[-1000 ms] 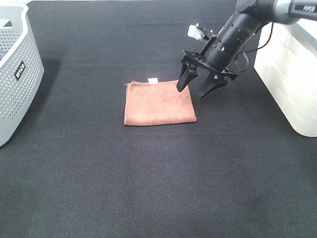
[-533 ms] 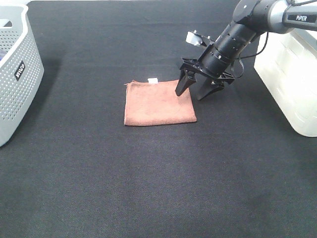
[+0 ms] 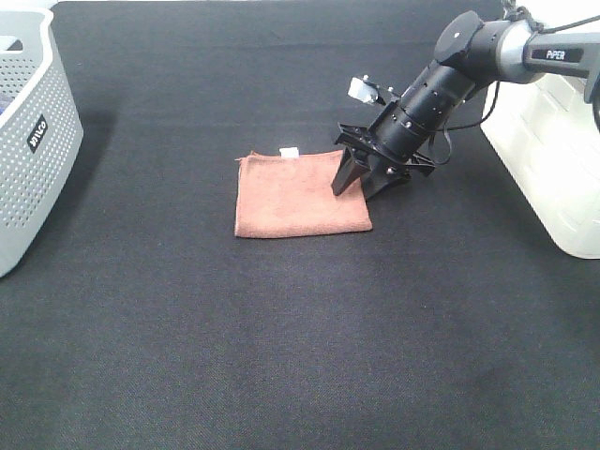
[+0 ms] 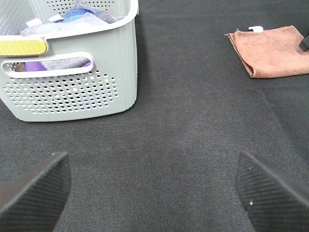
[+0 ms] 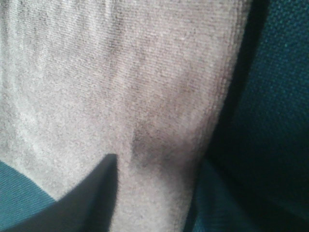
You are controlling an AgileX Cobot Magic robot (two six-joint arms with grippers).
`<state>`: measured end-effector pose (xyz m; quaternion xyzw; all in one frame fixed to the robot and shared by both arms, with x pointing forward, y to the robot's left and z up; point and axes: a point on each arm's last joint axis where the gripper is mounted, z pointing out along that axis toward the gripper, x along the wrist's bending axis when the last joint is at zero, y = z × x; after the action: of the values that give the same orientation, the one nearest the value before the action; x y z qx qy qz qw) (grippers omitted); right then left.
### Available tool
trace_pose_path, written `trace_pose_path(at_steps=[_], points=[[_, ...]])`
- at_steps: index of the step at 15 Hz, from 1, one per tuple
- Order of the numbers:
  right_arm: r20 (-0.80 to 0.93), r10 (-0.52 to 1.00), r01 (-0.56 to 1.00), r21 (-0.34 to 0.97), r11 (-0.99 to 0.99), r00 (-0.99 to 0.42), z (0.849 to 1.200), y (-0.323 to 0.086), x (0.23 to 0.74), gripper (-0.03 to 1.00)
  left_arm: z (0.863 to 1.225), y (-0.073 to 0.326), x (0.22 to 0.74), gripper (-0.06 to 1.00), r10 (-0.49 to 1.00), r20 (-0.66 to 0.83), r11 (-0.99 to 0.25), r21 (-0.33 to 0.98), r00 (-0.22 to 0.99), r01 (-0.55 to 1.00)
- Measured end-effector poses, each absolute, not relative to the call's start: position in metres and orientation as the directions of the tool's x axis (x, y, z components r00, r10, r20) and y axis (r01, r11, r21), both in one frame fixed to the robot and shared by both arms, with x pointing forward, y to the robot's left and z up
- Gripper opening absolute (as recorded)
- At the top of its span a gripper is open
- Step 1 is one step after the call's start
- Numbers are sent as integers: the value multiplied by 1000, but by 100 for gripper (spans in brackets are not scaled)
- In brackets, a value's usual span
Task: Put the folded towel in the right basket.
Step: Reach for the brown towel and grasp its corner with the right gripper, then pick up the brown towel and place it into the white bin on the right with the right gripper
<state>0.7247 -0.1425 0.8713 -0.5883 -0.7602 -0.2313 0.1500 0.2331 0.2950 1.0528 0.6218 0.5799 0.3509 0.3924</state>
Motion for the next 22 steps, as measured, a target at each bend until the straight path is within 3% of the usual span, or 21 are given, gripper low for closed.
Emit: trace_pose_path(at_steps=[2, 3, 4, 5, 9, 13, 14, 17, 22], points=[[499, 827, 964, 174, 199, -261, 869, -143, 725, 20, 1053, 295, 233, 88, 997, -19, -19, 895, 81, 446], [499, 827, 964, 174, 199, -261, 869, -143, 725, 20, 1053, 295, 233, 88, 997, -19, -19, 895, 81, 446], [499, 827, 964, 174, 199, -261, 869, -143, 725, 7, 1053, 295, 233, 88, 997, -19, -19, 895, 81, 446], [498, 827, 964, 174, 200, -261, 869, -143, 725, 0, 1053, 295, 233, 88, 997, -19, -19, 895, 81, 446], [496, 826, 962, 186, 199, -267, 874, -143, 725, 0, 1053, 295, 233, 88, 997, -19, -19, 895, 81, 446], [483, 813, 936, 286, 206, -327, 929, -140, 723, 0, 1053, 295, 233, 88, 997, -19, -19, 895, 81, 446], [483, 813, 936, 286, 206, -327, 929, -140, 723, 0, 1053, 295, 233, 88, 997, -19, -19, 895, 81, 446], [363, 819, 878, 360, 316, -444, 980, -129, 712, 0, 1053, 295, 233, 88, 997, -19, -19, 895, 81, 446], [188, 867, 828, 441, 346, -462, 1062, -142, 689, 0, 1053, 295, 233, 88, 997, -19, -19, 895, 81, 446]])
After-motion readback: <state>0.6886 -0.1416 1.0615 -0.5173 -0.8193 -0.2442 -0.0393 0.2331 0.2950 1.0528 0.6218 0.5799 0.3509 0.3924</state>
